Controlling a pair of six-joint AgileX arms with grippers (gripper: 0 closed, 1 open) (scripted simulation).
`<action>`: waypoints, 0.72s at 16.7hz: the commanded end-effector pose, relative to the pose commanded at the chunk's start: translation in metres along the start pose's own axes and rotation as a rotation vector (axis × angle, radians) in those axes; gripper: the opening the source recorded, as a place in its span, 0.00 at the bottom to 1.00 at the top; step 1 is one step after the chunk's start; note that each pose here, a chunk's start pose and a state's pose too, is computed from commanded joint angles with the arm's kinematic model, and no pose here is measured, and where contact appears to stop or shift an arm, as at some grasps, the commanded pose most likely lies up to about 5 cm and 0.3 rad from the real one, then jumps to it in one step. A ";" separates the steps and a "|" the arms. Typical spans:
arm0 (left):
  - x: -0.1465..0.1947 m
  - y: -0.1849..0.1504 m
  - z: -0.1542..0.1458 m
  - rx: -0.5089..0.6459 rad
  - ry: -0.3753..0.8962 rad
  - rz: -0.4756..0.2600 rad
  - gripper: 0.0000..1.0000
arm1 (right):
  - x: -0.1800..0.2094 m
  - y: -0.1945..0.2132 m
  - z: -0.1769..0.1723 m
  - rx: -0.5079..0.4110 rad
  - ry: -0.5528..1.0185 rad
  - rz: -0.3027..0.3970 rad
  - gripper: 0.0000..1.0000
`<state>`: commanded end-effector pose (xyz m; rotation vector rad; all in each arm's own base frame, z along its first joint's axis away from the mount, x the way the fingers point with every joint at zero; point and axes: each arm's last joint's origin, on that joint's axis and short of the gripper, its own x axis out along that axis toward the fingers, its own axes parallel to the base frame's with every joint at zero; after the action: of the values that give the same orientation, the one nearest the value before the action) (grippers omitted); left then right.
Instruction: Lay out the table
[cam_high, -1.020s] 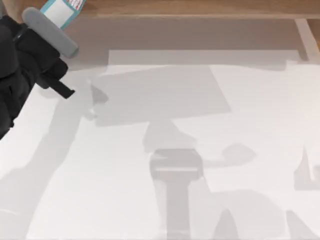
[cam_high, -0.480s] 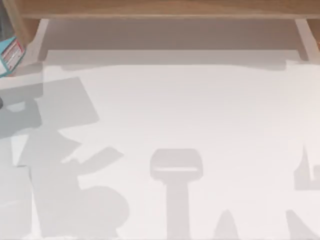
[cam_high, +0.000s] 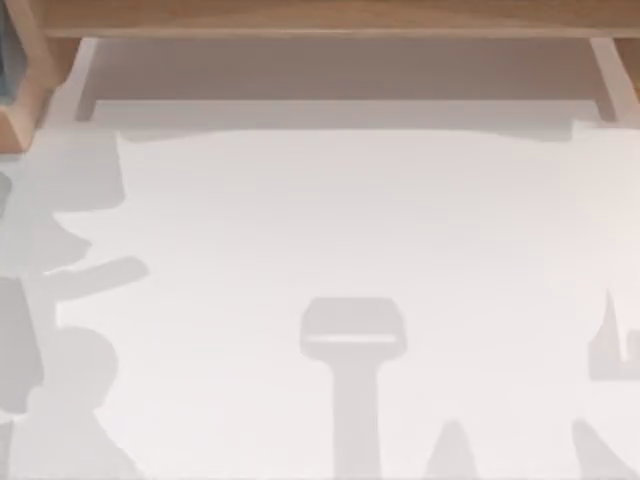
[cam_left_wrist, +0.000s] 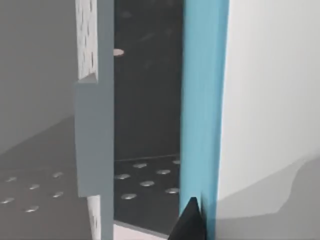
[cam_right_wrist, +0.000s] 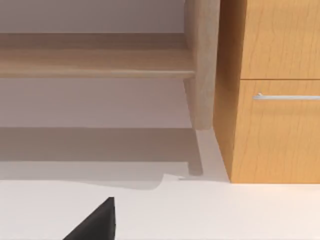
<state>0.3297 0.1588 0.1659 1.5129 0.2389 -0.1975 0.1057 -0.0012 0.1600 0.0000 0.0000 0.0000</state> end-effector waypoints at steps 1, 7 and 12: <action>0.006 -0.001 -0.007 0.019 -0.015 0.006 0.00 | 0.000 0.000 0.000 0.000 0.000 0.000 1.00; 0.021 -0.007 -0.019 0.051 -0.053 0.010 0.00 | 0.000 0.000 0.000 0.000 0.000 0.000 1.00; 0.025 -0.005 -0.016 0.054 -0.058 0.014 0.00 | 0.000 0.000 0.000 0.000 0.000 0.000 1.00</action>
<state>0.3514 0.1752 0.1538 1.5597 0.1772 -0.2380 0.1057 -0.0012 0.1600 0.0000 0.0000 0.0000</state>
